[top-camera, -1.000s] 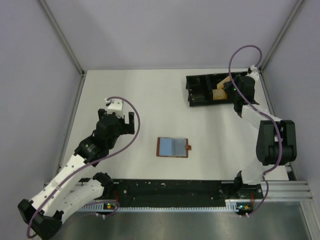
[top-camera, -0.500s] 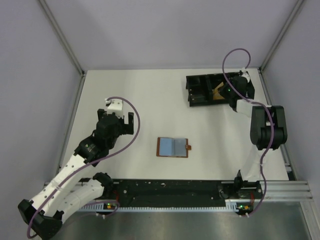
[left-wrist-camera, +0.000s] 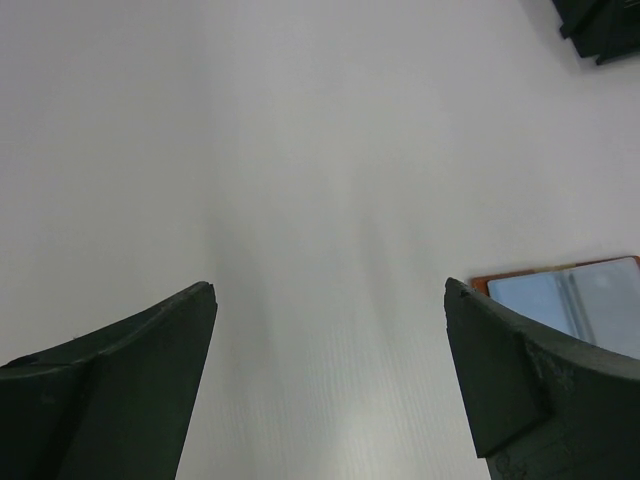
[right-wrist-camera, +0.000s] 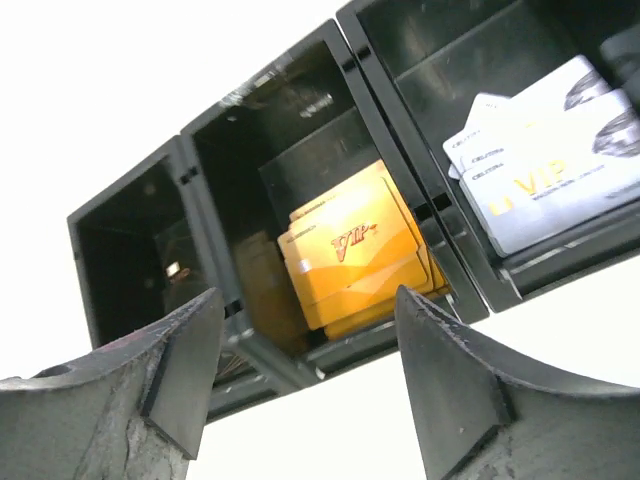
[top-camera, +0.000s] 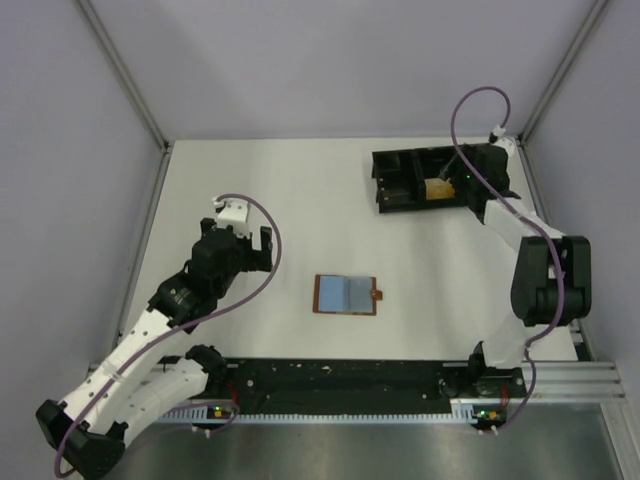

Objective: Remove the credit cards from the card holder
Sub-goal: Place the credit card in the storage box, then remove the credit card from the card holder.

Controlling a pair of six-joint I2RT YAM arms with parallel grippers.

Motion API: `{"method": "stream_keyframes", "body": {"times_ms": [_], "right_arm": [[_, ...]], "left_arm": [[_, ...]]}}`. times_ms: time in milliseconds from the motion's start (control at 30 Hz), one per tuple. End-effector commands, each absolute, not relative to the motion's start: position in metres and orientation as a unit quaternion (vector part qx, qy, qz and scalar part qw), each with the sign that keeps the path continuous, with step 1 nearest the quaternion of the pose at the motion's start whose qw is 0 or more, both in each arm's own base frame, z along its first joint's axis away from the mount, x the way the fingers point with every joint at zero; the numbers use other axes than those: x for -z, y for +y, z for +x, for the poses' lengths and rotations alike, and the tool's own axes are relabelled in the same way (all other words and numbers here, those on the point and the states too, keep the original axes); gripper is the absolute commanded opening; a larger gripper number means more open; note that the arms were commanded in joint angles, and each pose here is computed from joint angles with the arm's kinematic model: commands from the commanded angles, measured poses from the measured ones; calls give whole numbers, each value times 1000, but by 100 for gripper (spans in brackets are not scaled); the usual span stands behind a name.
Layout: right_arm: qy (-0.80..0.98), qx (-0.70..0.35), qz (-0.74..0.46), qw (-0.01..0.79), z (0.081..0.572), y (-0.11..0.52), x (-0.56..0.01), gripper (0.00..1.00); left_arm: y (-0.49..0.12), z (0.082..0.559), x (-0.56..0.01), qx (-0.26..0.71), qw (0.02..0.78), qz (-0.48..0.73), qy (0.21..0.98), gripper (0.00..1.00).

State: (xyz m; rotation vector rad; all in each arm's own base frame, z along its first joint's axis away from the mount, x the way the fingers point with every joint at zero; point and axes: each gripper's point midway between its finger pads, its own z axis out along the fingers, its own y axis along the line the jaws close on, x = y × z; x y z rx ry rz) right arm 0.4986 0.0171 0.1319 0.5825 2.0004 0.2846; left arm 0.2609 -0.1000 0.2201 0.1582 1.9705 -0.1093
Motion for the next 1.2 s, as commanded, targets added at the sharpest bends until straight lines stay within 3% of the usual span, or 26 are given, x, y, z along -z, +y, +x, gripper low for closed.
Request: {"method": "stream_keyframes", "body": {"times_ms": [0,233,533,800,1167], "right_arm": [[804,-92,218,545,466,9,-195,70],[811,-205,125,533,412,89,-218,71],[830,-368,-3,420,315,207,-184,70],[854,-400,-15,332,261,234,-125,67],[867,-413,-38,278,251,251,-94,66]], "left_arm": [[-134,259,-225,138,546,85,822,99],[-192,246,-222,279,482,108,824,99],[-242,242,-196,383,396,105,828,96],[-262,235,-145,395,302,98,862,82],[-259,221,-71,347,216,76,909,62]]}}
